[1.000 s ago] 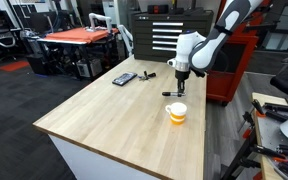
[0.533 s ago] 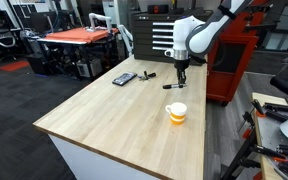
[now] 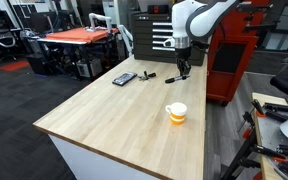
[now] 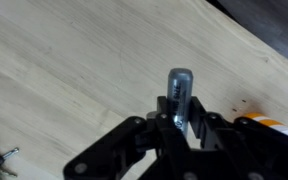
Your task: Put the marker in the mug
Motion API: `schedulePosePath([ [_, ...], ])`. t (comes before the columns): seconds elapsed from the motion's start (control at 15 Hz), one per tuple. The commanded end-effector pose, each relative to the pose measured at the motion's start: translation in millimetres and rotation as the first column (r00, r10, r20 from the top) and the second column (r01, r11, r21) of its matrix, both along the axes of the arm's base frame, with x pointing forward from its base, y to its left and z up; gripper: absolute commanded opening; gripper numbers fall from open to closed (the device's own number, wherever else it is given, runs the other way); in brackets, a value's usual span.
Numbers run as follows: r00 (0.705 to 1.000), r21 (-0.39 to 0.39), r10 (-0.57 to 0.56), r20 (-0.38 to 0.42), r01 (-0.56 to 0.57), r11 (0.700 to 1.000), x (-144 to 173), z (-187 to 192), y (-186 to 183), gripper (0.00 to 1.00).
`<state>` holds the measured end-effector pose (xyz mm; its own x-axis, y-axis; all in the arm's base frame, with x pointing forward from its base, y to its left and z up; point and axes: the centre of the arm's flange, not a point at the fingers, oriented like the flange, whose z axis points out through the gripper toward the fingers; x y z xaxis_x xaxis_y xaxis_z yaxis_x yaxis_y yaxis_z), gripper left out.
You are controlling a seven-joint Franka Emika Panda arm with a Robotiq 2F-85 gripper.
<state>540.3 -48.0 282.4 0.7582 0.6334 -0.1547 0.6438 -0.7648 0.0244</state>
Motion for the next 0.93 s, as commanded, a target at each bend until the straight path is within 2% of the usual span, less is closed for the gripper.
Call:
schedulePosePath([
  [0.0,0.992,-0.021,0.111,-0.062,-0.112,0.993,-4.0,15.1,20.9,0.06],
  [0.53,0.941,-0.059,0.288,-0.180,-0.303,0.951,-11.0,14.0,79.1,0.06],
  [0.87,0.904,-0.093,0.350,-0.244,-0.381,0.920,-17.5,19.4,100.6,0.06],
])
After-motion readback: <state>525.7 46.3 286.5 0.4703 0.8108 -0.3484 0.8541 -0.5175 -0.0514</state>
